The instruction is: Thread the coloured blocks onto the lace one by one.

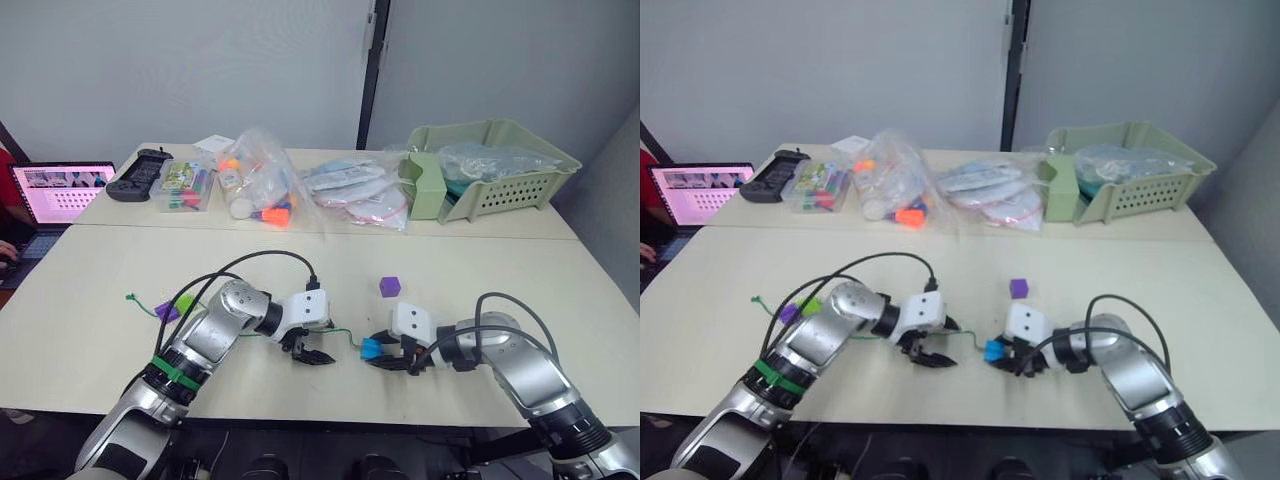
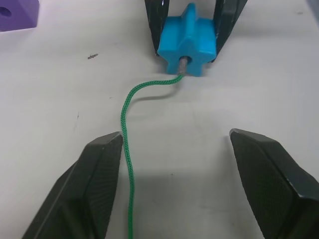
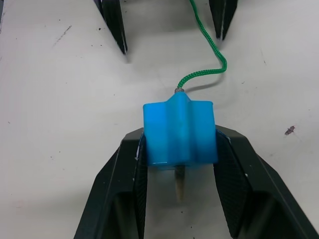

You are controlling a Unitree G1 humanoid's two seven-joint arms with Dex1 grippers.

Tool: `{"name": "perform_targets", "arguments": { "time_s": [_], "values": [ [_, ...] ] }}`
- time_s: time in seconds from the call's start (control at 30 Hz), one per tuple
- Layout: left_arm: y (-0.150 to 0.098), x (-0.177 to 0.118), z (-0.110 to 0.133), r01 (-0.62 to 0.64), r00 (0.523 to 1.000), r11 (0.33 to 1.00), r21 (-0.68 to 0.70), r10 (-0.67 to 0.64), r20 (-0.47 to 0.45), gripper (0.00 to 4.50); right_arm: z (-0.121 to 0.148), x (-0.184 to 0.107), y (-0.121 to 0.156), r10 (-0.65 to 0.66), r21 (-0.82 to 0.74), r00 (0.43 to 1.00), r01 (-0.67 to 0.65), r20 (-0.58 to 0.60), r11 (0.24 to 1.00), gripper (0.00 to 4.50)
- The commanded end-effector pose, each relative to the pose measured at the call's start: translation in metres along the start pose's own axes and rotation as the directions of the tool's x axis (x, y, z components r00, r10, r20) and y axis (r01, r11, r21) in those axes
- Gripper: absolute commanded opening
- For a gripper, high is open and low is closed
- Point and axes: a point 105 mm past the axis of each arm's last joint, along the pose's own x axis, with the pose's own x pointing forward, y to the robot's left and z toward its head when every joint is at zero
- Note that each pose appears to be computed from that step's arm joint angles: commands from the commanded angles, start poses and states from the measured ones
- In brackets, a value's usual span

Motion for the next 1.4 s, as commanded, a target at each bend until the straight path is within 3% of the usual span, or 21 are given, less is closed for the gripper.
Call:
{"name": "perform_targets", "arguments": {
  "time_s": [0.03, 0.13, 0.27, 0.53, 0.87, 1.0, 1.23, 1.4],
  "values": [
    [0.002, -0.011, 0.016, 0.002, 0.999, 0.998, 0.056, -0.005, 0.038, 3.54, -0.008, 0.007, 0.010, 0.048, 0.032, 0.999, -0.048, -0.010, 0.998, 1.35],
    [0.007, -0.011, 0.018, -0.024, 0.999, 0.997, 0.078, 0.021, 0.041, 3.54, -0.008, 0.008, 0.010, 0.047, 0.032, 0.999, -0.047, -0.009, 0.998, 1.35],
    [0.012, -0.003, 0.037, -0.056, 0.991, 0.992, 0.111, 0.041, 0.126, 3.54, -0.008, 0.008, 0.011, 0.046, 0.033, 0.999, -0.046, -0.009, 0.998, 1.35],
    [0.005, 0.027, 0.025, 0.002, 0.999, 0.953, 0.303, -0.017, 0.045, 3.54, -0.008, 0.008, 0.012, 0.046, 0.038, 0.999, -0.046, -0.008, 0.998, 1.35],
    [0.004, 0.034, 0.018, 0.044, 0.998, 0.956, 0.290, -0.057, 0.039, 3.54, -0.008, 0.007, 0.013, 0.038, 0.045, 0.999, -0.037, -0.007, 0.998, 1.35],
    [0.000, 0.032, 0.019, 0.072, 0.995, 0.959, 0.273, -0.087, 0.043, 2.45, -0.008, 0.007, 0.014, 0.035, 0.045, 0.999, -0.034, -0.008, 0.998, 1.35],
    [0.001, 0.031, 0.021, 0.062, 0.996, 0.960, 0.274, -0.076, 0.041, 0.13, -0.008, 0.007, 0.014, 0.034, 0.044, 0.999, -0.034, -0.008, 0.998, 1.35],
    [0.000, 0.036, 0.025, 0.056, 0.996, 0.959, 0.278, -0.072, 0.049, 0.00, -0.008, 0.007, 0.014, 0.035, 0.043, 0.999, -0.035, -0.008, 0.998, 1.35]
  ]
}}
